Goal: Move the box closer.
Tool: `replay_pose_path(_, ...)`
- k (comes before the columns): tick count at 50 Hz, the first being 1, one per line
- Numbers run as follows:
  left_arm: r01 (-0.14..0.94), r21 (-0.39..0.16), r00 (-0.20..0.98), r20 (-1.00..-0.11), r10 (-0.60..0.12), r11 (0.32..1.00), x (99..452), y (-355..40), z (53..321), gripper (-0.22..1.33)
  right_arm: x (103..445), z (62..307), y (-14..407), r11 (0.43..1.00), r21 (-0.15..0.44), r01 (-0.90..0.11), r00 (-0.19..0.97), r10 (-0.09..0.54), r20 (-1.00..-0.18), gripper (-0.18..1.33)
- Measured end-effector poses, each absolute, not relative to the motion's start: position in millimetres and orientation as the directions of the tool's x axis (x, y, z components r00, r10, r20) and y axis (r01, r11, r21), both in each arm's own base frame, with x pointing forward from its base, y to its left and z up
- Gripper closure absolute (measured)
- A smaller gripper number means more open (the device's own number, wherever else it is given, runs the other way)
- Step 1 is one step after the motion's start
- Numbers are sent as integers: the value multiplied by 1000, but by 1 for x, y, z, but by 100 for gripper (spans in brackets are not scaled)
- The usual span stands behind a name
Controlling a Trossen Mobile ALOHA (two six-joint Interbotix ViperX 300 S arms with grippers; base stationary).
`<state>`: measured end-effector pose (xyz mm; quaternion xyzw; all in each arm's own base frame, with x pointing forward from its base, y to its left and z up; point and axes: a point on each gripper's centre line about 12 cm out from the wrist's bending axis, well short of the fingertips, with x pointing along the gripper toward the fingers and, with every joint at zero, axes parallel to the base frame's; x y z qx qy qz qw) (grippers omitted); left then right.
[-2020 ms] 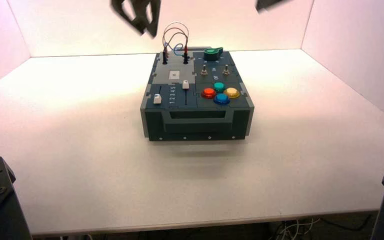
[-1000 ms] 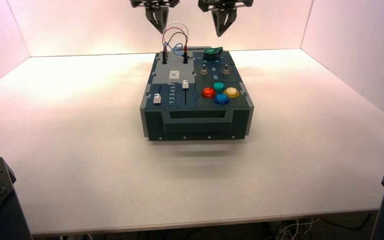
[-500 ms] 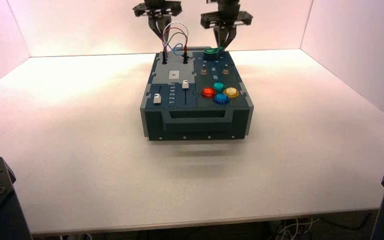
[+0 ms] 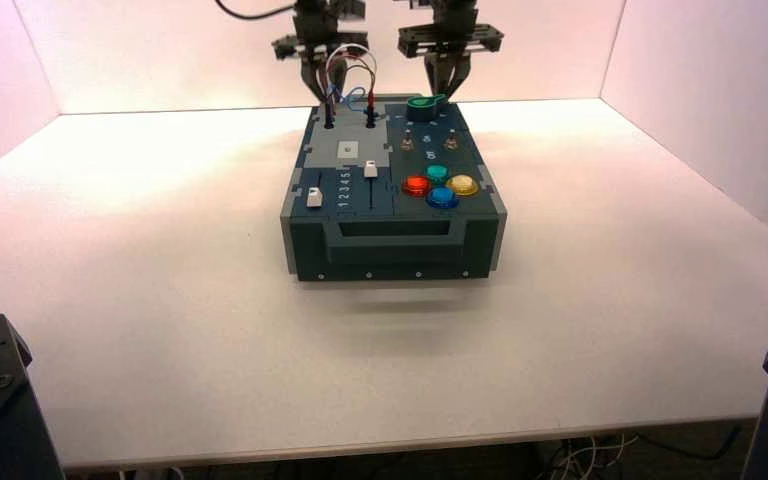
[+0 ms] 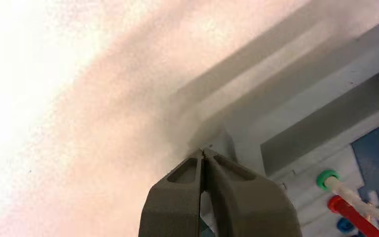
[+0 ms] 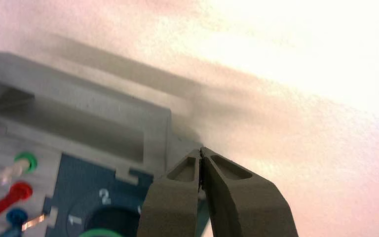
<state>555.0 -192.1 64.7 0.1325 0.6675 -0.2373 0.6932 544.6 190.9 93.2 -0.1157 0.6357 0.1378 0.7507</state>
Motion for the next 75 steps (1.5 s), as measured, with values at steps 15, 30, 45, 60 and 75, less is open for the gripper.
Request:
replay_pose_path(15, 513, -116, -11, -992, -129, 850, 530, -183, 81, 128, 520, 93, 194, 927, 1, -375, 153, 63, -986, 128)
replay_pose_path(30, 527, -113, -40, -993, -109, 842, 503, -182, 68, 128, 497, 92, 191, 925, 7, -380, 136, 63, -989, 129)
replay_pose_path(45, 550, -107, -47, -994, -97, 828, 481, -189, 64, 128, 469, 86, 193, 922, 26, -387, 113, 76, -991, 129)
replay_pose_path(60, 560, -106, -53, -994, -92, 822, 461, -189, 65, 128, 448, 86, 194, 917, 35, -396, 105, 83, -991, 128)
replay_pose_path(75, 561, -104, -53, -995, -90, 821, 440, -183, 71, 128, 428, 86, 202, 905, 35, -423, 94, 82, -992, 129)
